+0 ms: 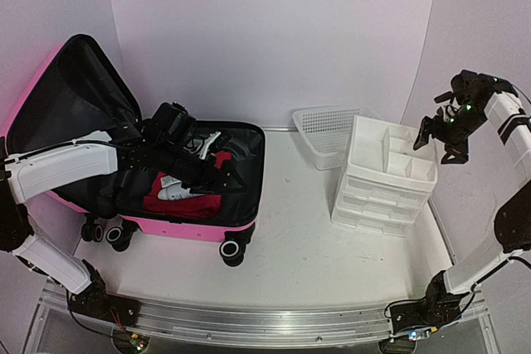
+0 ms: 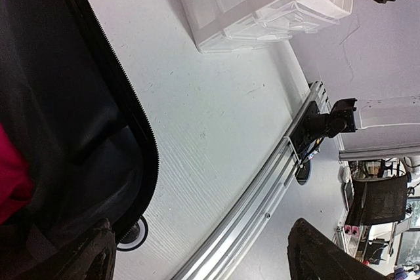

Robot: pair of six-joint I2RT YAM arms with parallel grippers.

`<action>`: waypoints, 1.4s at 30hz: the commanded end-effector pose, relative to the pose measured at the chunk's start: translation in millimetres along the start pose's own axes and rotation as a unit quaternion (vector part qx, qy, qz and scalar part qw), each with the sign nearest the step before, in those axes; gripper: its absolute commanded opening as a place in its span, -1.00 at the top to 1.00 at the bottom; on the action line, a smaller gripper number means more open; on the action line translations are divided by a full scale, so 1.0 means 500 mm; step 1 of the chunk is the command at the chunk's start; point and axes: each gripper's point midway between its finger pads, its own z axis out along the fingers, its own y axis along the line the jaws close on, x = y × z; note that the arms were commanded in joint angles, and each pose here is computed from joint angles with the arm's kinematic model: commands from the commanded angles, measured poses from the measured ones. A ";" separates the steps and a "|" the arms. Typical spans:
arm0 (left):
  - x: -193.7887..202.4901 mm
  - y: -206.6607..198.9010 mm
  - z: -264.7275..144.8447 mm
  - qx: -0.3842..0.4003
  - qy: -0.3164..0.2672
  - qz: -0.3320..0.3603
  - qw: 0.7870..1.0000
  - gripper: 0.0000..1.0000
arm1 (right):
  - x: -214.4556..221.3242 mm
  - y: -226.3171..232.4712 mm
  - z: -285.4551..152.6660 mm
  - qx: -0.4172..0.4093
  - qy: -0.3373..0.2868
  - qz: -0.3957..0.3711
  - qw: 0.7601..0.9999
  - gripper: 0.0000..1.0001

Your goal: Open, take out, and arrange the luggage

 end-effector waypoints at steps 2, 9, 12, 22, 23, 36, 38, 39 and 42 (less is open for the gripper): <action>-0.034 -0.028 -0.017 0.010 -0.033 0.018 0.999 -0.82 | 0.035 0.057 -0.020 -0.103 -0.008 0.019 0.994 -0.85; -0.042 -0.028 0.000 0.011 -0.026 0.021 0.999 -0.82 | 0.081 0.160 -0.053 -0.284 0.014 0.094 0.954 -0.74; -0.043 -0.030 0.011 0.012 -0.021 0.023 0.999 -0.83 | 0.111 0.185 -0.073 -0.322 0.024 0.105 0.941 -0.74; -0.057 -0.066 0.061 0.028 -0.002 0.037 0.999 -0.83 | 0.312 0.312 -0.098 -0.363 0.135 -0.087 0.918 -0.96; -0.057 -0.070 0.067 0.030 0.000 0.038 0.999 -0.82 | 0.314 0.296 -0.099 -0.340 0.130 -0.103 0.926 -0.96; -0.071 -0.158 0.080 0.109 -0.040 0.021 0.993 -0.82 | 0.103 0.131 -0.124 0.026 -0.036 -0.240 0.970 -0.96; -0.076 -0.163 0.084 0.121 -0.050 0.003 0.991 -0.82 | 0.085 0.149 -0.103 0.027 -0.024 -0.243 0.969 -0.96; -0.078 -0.164 0.089 0.122 -0.053 -0.011 0.991 -0.82 | 0.081 0.159 -0.090 0.023 -0.014 -0.246 0.969 -0.97; -0.083 -0.170 0.102 0.130 -0.064 -0.039 0.989 -0.82 | 0.080 0.178 -0.054 0.013 0.012 -0.257 0.966 -0.89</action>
